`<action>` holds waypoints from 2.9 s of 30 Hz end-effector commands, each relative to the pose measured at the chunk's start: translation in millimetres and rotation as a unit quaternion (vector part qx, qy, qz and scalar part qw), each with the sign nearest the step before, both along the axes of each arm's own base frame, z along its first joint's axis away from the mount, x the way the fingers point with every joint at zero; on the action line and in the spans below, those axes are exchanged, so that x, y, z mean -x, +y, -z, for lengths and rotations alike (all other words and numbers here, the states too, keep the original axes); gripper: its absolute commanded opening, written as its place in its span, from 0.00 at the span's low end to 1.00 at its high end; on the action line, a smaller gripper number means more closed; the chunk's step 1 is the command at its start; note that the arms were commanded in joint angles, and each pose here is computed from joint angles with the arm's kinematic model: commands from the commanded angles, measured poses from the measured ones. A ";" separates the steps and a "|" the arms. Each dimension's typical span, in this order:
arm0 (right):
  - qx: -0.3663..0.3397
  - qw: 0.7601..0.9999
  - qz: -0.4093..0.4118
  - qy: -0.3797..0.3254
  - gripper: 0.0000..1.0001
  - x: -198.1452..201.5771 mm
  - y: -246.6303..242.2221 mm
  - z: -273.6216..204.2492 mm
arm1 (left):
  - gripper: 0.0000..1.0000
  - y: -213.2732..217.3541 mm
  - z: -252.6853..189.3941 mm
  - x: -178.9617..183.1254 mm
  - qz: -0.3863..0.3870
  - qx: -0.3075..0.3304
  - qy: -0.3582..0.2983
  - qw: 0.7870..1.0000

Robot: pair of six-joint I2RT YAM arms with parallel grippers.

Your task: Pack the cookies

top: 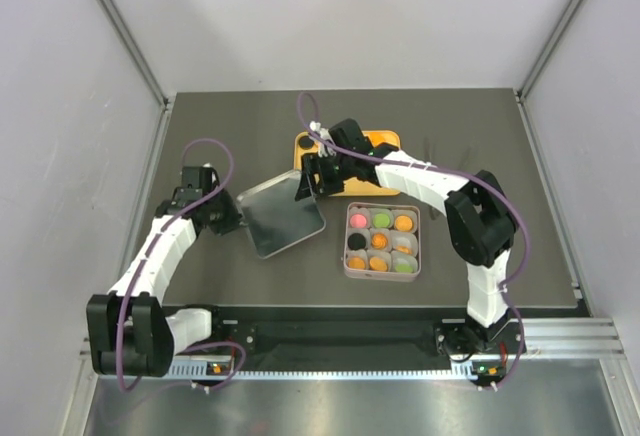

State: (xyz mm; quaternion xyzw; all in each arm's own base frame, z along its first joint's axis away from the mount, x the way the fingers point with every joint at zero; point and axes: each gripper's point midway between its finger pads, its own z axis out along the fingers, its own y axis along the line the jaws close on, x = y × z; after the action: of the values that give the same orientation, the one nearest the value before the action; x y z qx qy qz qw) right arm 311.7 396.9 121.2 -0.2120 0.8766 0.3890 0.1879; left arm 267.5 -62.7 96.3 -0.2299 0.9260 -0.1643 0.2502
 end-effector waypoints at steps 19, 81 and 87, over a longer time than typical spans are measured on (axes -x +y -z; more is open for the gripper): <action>-0.119 0.991 0.066 0.004 0.00 -41.6 -45.6 -101.3 | 0.46 -68.5 -119.0 -63.9 0.137 -0.045 -0.225 0.964; -0.099 0.912 0.346 -0.199 0.91 -73.3 -244.2 -244.8 | 0.00 -274.8 -176.9 -16.4 0.381 -0.246 -0.401 0.796; -0.089 0.895 0.381 -0.215 0.93 -57.6 -271.1 -225.3 | 0.00 -287.5 -208.4 -8.7 0.380 0.055 -0.356 0.852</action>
State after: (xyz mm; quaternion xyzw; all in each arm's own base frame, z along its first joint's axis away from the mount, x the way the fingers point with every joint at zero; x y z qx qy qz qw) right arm 364.6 143.4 355.6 0.0642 0.7964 0.3424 0.4943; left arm 300.2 -330.5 260.2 0.2578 0.7916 -0.1565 0.5314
